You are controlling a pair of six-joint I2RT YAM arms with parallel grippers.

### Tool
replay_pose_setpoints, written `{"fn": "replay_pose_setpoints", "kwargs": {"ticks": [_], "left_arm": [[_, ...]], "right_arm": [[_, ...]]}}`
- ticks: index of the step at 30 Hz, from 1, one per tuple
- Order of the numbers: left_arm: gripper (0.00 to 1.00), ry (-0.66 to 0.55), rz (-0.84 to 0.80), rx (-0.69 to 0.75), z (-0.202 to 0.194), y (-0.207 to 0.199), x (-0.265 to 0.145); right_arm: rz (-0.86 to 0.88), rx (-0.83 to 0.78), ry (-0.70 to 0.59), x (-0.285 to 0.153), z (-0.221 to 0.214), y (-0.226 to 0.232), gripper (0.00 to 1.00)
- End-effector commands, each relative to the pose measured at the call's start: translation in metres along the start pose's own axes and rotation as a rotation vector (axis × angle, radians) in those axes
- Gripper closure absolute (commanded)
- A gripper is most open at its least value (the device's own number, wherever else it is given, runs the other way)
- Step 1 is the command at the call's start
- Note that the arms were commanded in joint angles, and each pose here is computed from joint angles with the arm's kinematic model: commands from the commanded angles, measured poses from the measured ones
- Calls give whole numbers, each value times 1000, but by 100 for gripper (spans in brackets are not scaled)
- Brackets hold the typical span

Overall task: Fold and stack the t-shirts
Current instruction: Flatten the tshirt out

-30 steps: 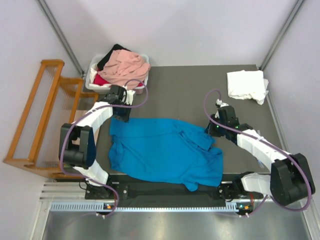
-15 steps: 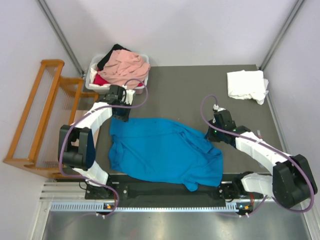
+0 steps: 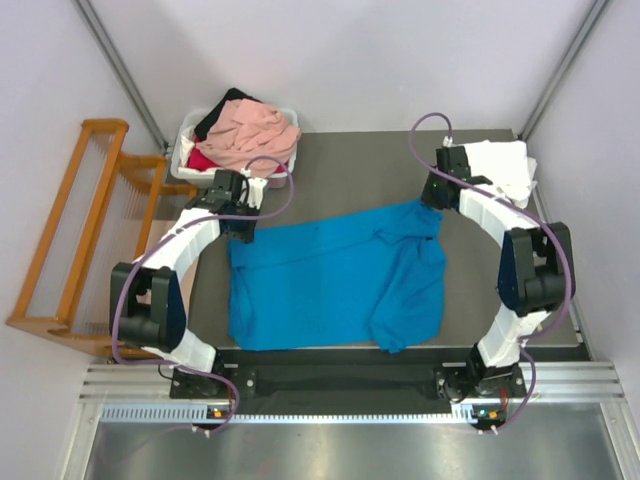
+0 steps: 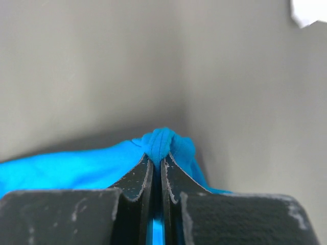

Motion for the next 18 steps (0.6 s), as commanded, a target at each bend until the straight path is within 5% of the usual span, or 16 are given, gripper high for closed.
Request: {"fn": "replay_pose_setpoints", "kwargs": {"ticks": [1,4,5,6,12,18], "left_arm": [[87,-55,6,28,4,0,-17],[87,-46,-3,24,2,-1,-17],[87,-44,-5,24,2,-2,-17],[87,-43,-8,24,2,-2,-17],[86,-38,-38,21,1,-7,-21],[86,41,-48,44,-22,-8,-10]], "right_arm": [[-62,21,-18,23,18,-23,100],[-72,29,33,43,7,-32,98],[-75,24,57,49,4,-32,90],[-69,11,74,51,0,-31,58],[-60,-1,44,29,-5,-31,1],[-31,-33,-22,-22,-9,-19,0]]}}
Point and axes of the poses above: each gripper's point midway between its finger pads, its own x axis out along the fingers, its own y axis along the line the jaws close on, z = x × y, the point moved 3 cm from there along -x, back along the fingers, and after that the axes turned 9 degrees about -x, right-handed, at the moved point
